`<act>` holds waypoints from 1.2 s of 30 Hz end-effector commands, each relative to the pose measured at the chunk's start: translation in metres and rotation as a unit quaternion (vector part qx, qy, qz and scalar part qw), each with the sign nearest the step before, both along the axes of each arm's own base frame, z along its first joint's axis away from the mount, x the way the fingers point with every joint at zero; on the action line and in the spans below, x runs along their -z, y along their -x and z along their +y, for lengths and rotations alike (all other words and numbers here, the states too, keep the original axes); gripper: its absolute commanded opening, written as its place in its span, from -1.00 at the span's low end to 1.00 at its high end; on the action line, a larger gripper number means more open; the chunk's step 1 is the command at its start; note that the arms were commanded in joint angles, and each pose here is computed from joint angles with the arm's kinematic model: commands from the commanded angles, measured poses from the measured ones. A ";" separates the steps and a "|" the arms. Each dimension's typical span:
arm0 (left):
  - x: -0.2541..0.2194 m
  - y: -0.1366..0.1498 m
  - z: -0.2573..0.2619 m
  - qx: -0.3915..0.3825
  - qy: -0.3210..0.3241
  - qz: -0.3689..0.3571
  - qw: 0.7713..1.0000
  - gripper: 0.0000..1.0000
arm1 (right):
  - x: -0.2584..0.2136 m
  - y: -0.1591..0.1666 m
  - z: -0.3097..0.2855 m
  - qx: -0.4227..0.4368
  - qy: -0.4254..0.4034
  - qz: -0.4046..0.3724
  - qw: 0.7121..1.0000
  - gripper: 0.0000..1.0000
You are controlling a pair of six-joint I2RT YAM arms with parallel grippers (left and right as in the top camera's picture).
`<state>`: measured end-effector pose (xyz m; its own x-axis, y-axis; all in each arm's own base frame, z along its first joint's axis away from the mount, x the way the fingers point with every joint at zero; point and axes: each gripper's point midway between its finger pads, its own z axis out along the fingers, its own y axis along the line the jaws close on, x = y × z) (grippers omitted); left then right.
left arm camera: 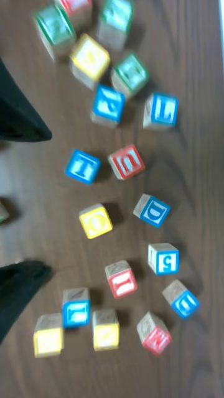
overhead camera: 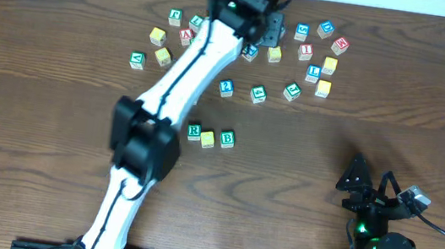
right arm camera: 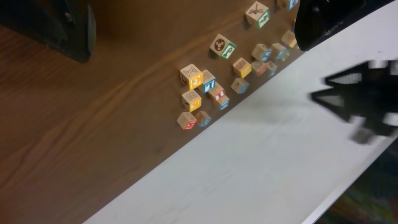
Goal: Spell out ROBOT
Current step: 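Move the left gripper over a second yellow O block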
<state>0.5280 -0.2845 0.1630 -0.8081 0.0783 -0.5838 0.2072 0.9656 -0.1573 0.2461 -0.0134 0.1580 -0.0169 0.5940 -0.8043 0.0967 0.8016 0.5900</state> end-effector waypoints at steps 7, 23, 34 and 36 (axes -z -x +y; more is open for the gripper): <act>0.044 -0.032 -0.031 -0.005 0.008 -0.032 0.999 0.43 | 0.000 0.000 -0.001 0.003 -0.001 -0.001 1.000 0.99; 0.093 -0.039 -0.051 -0.058 -0.041 -0.073 0.995 0.44 | 0.000 0.000 -0.001 0.003 -0.001 -0.001 1.000 0.99; 0.129 -0.040 -0.048 -0.074 -0.047 -0.053 0.995 0.32 | 0.000 0.000 -0.001 0.003 -0.001 -0.001 1.000 0.99; 0.132 -0.040 -0.047 -0.074 -0.048 -0.051 0.995 0.25 | 0.000 0.000 -0.001 0.003 -0.001 -0.001 1.000 0.98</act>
